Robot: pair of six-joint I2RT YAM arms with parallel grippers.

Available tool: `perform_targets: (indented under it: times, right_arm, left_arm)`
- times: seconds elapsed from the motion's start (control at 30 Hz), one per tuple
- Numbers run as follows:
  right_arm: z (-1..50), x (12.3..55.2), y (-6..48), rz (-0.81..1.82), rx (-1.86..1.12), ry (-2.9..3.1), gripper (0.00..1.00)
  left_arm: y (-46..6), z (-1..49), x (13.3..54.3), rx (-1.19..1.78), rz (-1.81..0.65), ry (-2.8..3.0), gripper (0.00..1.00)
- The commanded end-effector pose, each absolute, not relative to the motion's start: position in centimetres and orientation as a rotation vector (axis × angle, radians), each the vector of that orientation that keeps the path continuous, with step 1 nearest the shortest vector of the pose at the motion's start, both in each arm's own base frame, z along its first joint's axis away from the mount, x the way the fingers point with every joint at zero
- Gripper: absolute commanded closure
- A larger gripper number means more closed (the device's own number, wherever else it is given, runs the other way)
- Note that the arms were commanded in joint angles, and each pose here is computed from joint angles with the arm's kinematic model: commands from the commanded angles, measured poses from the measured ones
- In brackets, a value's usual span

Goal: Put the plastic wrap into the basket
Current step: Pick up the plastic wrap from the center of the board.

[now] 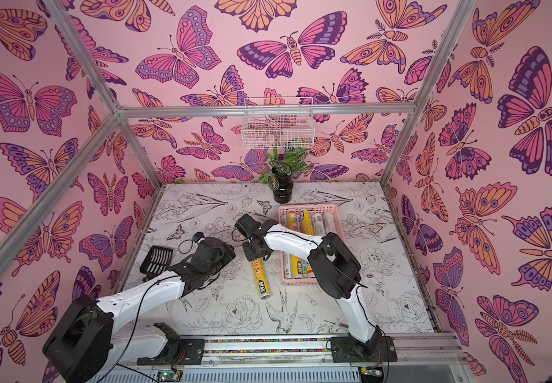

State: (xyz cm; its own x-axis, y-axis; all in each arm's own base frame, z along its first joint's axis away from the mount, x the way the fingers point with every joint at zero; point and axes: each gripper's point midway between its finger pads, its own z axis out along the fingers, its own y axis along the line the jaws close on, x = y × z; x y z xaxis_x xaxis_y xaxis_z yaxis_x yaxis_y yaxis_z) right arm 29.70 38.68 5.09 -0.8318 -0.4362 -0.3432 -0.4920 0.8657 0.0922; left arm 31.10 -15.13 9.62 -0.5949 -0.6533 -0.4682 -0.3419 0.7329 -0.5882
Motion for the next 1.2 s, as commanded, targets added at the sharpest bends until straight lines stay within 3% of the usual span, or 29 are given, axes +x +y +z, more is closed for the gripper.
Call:
perform_targets:
  times: [0.0, 0.6, 0.73, 0.87, 1.17]
  right_arm:
    - [4.1, 29.4, 38.8, 0.220, -0.696, 2.763, 0.47]
    - [2.2, 29.3, 38.3, 0.164, -0.665, 2.805, 0.53]
    - [2.5, 29.1, 38.2, 0.168, -0.656, 2.807, 0.59]
    - [5.2, 29.3, 38.4, 0.252, -0.621, 2.745, 0.67]
    - [14.6, 29.8, 37.6, 0.471, -0.510, 2.537, 0.70]
  left_arm:
    - [-14.3, 9.3, 30.9, -0.766, -0.554, 2.233, 0.40]
    - [-14.5, 9.4, 31.0, -0.761, -0.560, 2.235, 0.40]
    - [-14.5, 9.4, 30.9, -0.761, -0.565, 2.235, 0.40]
    - [-15.0, 10.2, 31.1, -0.718, -0.590, 2.233, 0.39]
    - [-19.9, 15.2, 31.9, -0.384, -0.839, 2.197, 0.34]
